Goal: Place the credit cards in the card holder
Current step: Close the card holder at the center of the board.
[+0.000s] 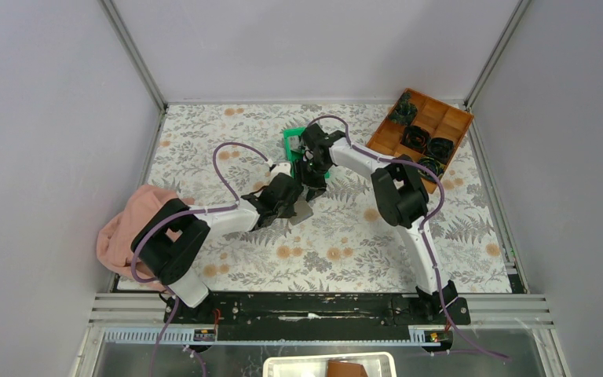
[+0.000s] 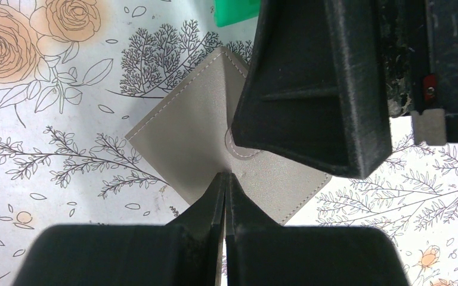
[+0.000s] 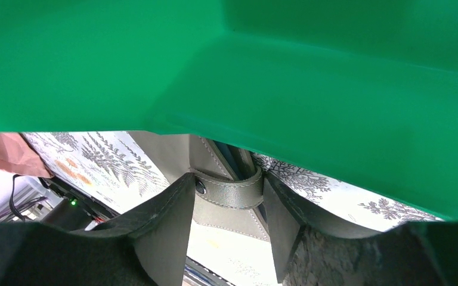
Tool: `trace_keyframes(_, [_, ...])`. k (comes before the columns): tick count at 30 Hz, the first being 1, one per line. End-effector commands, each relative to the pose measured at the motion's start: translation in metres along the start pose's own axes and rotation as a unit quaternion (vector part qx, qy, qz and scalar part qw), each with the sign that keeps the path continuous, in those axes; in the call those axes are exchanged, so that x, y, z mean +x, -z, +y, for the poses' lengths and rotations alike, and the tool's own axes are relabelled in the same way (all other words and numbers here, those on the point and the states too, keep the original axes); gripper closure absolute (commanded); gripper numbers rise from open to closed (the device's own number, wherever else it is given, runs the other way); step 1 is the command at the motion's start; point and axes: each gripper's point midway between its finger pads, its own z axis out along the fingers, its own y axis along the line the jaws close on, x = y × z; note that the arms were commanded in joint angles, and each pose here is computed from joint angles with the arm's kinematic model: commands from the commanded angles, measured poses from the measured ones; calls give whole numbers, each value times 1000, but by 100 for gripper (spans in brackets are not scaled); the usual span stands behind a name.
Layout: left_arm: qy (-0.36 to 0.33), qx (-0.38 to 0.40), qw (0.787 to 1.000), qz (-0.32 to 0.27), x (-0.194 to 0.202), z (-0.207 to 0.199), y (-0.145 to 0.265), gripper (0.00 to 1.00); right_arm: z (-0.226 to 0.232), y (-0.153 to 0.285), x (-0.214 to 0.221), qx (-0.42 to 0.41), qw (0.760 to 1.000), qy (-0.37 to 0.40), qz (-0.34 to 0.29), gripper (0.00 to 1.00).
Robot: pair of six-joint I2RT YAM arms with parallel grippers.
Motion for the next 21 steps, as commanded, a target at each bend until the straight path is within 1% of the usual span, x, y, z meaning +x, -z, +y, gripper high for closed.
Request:
trace_keyframes(1, [-18, -40, 997, 67, 46, 29, -13, 100, -92, -93, 61, 152, 985, 10, 77, 46])
trace_keyframes(8, [-14, -42, 997, 68, 46, 32, -14, 100, -97, -93, 71, 150, 986, 9, 77, 49])
trace_keyframes(15, [-12, -44, 997, 68, 45, 33, -14, 100, -96, -92, 70, 145, 986, 12, 75, 51])
trace_keyframes(16, [-11, -43, 997, 68, 45, 33, -14, 100, -100, -93, 76, 148, 985, 9, 83, 51])
trace_keyframes(21, [-9, -43, 997, 70, 45, 33, -16, 100, -97, -95, 81, 144, 986, 17, 88, 51])
